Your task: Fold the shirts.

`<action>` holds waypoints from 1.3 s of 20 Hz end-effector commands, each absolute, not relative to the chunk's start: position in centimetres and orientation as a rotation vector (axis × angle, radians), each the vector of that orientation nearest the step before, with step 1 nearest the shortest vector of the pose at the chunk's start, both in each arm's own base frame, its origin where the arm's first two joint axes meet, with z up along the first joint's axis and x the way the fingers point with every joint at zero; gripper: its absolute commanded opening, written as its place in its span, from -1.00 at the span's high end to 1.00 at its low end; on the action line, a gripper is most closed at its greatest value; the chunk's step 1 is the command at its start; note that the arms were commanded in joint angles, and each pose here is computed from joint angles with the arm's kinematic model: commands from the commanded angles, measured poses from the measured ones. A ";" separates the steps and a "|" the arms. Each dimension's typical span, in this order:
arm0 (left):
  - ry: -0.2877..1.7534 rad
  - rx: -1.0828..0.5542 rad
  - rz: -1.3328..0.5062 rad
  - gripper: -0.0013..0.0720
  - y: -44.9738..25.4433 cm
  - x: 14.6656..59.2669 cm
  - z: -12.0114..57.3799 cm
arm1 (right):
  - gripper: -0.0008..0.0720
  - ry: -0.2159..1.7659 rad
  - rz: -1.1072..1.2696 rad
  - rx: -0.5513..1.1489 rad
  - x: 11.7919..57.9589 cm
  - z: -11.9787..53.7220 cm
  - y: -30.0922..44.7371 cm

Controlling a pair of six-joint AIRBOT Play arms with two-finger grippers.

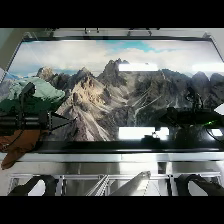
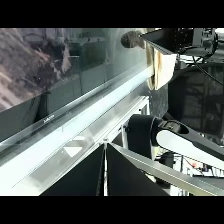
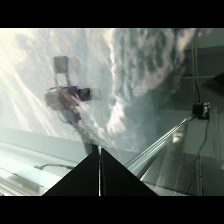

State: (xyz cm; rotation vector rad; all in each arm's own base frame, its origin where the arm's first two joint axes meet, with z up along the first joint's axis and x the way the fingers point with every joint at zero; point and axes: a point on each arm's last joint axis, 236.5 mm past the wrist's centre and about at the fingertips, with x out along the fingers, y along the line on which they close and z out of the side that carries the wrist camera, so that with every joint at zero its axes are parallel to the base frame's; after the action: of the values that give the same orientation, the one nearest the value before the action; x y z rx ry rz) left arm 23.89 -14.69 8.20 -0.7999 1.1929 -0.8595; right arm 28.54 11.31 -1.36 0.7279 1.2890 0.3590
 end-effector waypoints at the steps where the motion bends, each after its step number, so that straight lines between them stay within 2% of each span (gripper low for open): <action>1: 1.186 -0.798 -0.851 0.91 -14.6 24.1 8.1 | 0.94 1.290 0.362 0.730 28.5 -1.3 11.4; 3: 1.175 -0.781 -0.822 0.91 -14.2 24.7 7.8 | 0.94 1.290 0.362 0.730 28.5 -1.3 11.4; 5: 1.164 -0.659 -0.739 0.94 -12.2 26.7 7.6 | 0.94 1.290 0.362 0.729 28.5 -1.3 11.4; 8: 1.061 -0.425 -0.473 0.93 -4.8 34.3 9.8 | 0.94 1.290 0.362 0.730 28.5 -1.3 11.4; 9: 1.018 -0.332 -0.397 0.49 -2.1 37.1 10.8 | 0.94 1.290 0.362 0.729 28.5 -1.3 11.4; 10: 0.970 -0.234 -0.304 -0.50 1.0 40.2 11.6 | 0.94 1.290 0.362 0.730 28.5 -1.3 11.4; 11: 0.933 -0.169 -0.221 -1.00 3.9 43.0 12.2 | 0.94 1.290 0.362 0.730 28.5 -1.3 11.4; 14: 0.908 -0.025 -0.030 -1.00 11.2 50.0 10.3 | 0.94 1.290 0.362 0.729 28.5 -1.3 11.4; 16: 0.991 0.007 0.023 -1.00 14.1 52.7 5.9 | 0.94 1.290 0.362 0.730 28.5 -1.3 11.4; 21: 1.232 -0.043 0.017 -1.00 15.9 54.4 -7.6 | 0.94 1.257 0.342 0.732 29.3 -1.3 11.0; 26: 1.315 -0.035 -0.028 -0.95 14.0 54.2 -10.8 | 0.94 1.257 0.342 0.732 29.3 -1.3 11.0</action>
State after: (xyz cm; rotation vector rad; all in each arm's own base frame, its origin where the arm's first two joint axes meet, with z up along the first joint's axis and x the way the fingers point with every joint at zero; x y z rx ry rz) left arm 54.56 14.48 -8.49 -0.0499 1.2520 -0.0161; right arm 29.22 11.08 -1.31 0.7314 1.2613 0.3437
